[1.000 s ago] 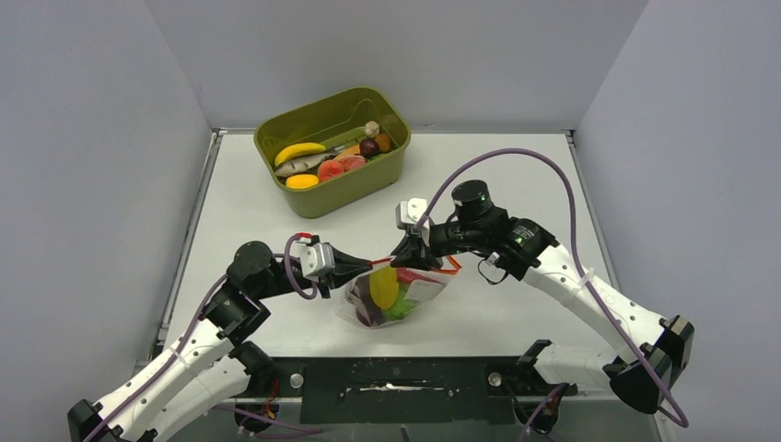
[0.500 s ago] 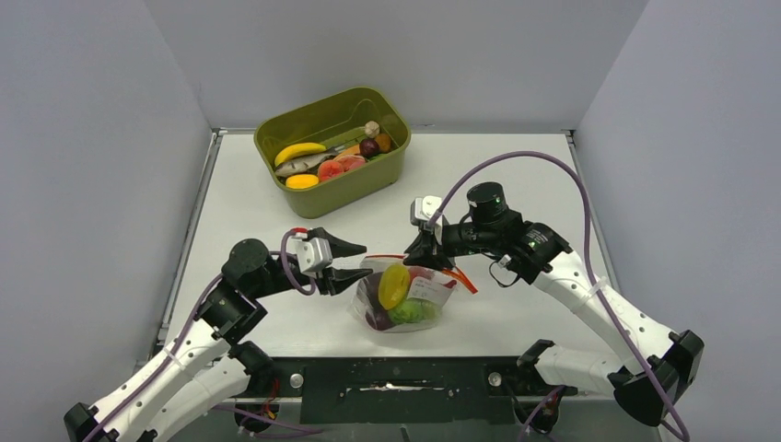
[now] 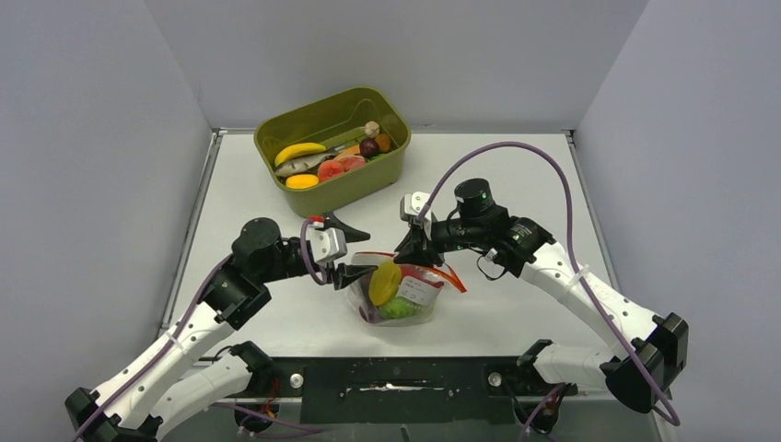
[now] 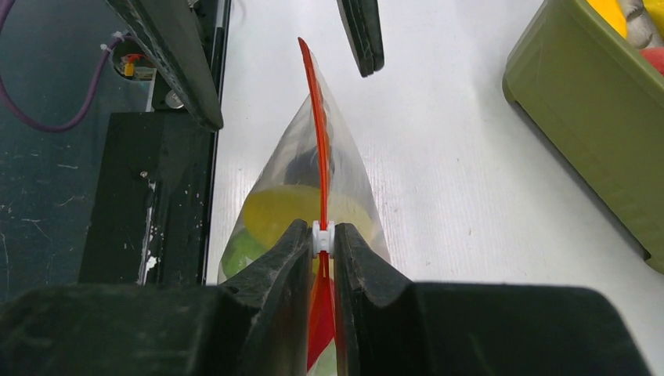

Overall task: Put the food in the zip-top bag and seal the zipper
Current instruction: Zip the zipper food storage bag at the center of the board.

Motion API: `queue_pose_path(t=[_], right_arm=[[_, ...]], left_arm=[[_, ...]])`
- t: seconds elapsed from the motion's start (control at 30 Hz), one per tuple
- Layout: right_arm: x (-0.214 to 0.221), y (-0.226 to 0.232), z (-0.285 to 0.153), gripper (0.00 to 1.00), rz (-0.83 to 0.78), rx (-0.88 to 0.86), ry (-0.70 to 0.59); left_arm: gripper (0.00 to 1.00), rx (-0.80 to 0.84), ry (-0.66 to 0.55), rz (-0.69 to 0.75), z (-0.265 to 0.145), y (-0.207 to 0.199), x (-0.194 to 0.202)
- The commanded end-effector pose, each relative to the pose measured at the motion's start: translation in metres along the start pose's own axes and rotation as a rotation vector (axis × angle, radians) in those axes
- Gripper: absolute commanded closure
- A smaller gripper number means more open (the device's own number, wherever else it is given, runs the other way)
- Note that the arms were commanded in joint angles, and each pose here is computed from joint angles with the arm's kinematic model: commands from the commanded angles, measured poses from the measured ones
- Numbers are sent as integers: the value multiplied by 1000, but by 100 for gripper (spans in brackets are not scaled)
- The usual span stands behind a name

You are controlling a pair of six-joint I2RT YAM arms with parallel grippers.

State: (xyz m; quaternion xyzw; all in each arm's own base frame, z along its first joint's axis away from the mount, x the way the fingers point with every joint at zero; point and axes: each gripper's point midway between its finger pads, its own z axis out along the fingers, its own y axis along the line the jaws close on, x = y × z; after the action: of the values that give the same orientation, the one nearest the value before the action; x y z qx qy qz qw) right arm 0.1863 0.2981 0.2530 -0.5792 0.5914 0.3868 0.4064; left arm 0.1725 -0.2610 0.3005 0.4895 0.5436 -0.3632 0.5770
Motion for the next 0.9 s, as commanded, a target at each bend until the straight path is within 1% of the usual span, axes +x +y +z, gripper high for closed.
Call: queue_pose_path(t=[0.0,0.17,0.23,0.27,0.3,0.33,0.37,0.47,0.67,0.87], right_arm=[[-40,-1,-2,98,-86,-12,-99],[-42,2,1,98,-104,-30,-88],[-41,1,2,98,-109,-26,-81],[-41,1,3,98,-108,-25,-79],[-40,1,3,98,-106,-26,-80],[-40,2,3,98,-105,-27,-81],[-40,2,4,98,-104,-29,-81],[-38,5,3,98,-101,-31,-73],[-30,4,-4,98,-105,3,-45],[-23,6,-10,98,-104,19,-17]], left_arm=[[41,21,-3,81,-2,2,-14],[43,28,26,92,2,3,-5],[47,38,38,91,3,3,0],[52,45,48,93,4,2,3],[61,48,55,98,4,2,4],[72,44,60,98,4,3,5],[81,41,61,99,3,3,4],[99,27,54,114,1,5,2],[100,-39,120,153,-11,14,10],[100,-48,175,164,-18,16,11]])
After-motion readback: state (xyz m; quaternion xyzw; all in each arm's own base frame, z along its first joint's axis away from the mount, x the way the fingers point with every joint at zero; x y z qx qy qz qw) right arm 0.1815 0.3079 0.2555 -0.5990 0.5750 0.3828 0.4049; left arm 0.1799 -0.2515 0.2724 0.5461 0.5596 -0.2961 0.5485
